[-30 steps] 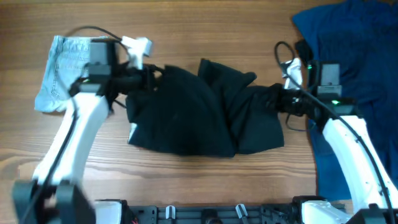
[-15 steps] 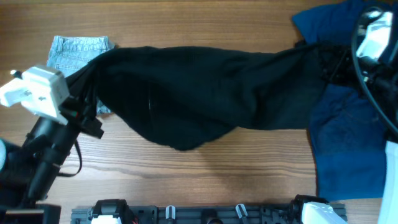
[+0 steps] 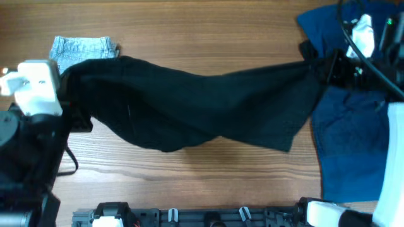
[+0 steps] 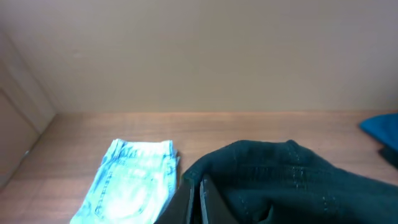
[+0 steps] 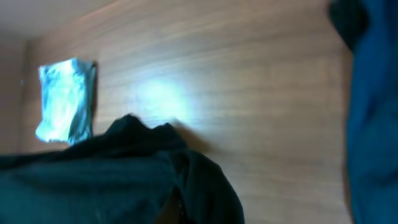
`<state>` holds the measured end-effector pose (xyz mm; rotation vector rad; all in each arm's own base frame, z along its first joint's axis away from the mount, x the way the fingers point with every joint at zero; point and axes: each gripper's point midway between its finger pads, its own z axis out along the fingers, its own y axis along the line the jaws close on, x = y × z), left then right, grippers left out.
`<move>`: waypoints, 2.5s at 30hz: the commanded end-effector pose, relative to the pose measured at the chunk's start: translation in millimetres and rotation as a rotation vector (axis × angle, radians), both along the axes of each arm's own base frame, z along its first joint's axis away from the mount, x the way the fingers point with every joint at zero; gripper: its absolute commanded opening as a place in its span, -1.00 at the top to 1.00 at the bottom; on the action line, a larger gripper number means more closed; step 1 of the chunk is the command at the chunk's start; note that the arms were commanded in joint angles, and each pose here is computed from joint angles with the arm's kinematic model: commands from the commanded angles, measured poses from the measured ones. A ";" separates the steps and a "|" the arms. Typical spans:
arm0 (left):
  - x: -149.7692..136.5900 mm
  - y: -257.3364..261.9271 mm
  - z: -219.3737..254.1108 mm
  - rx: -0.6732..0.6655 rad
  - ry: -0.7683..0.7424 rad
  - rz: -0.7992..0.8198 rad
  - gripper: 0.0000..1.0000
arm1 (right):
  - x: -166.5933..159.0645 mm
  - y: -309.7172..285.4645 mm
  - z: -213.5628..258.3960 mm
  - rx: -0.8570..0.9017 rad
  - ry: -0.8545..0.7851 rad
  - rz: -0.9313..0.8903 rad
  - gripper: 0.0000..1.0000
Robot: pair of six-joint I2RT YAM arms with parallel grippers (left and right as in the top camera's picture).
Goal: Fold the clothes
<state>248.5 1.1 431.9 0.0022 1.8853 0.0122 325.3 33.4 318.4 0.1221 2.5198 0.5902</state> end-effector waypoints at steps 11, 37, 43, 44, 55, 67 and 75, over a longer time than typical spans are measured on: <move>-12.1 -44.1 85.2 0.035 -0.247 -0.275 0.92 | 62.4 -2.5 124.4 -0.047 -0.628 0.031 0.92; 118.4 -25.6 -60.9 -0.015 0.403 -0.172 0.70 | 76.2 -1.0 -2.4 0.059 -0.119 -0.041 0.72; 172.2 -13.5 -178.3 -0.002 0.735 -0.116 -0.40 | 144.3 -8.0 -78.2 0.110 -0.063 0.029 -0.13; 165.1 -13.7 -187.6 -0.007 0.787 -0.117 -0.48 | 138.8 -9.2 -86.8 0.125 -0.017 0.026 -0.13; 55.2 -96.9 -259.3 -0.255 1.277 -0.394 -0.50 | 45.4 14.7 -167.1 -0.048 0.439 0.120 -0.24; -6.2 -164.4 -407.9 -0.167 1.378 -0.094 -0.47 | 24.6 16.5 -203.4 -0.032 0.536 0.106 -0.23; -2.5 -159.9 -410.1 -0.138 1.338 -0.063 0.92 | 29.4 16.2 -203.3 -0.034 0.515 0.104 -0.23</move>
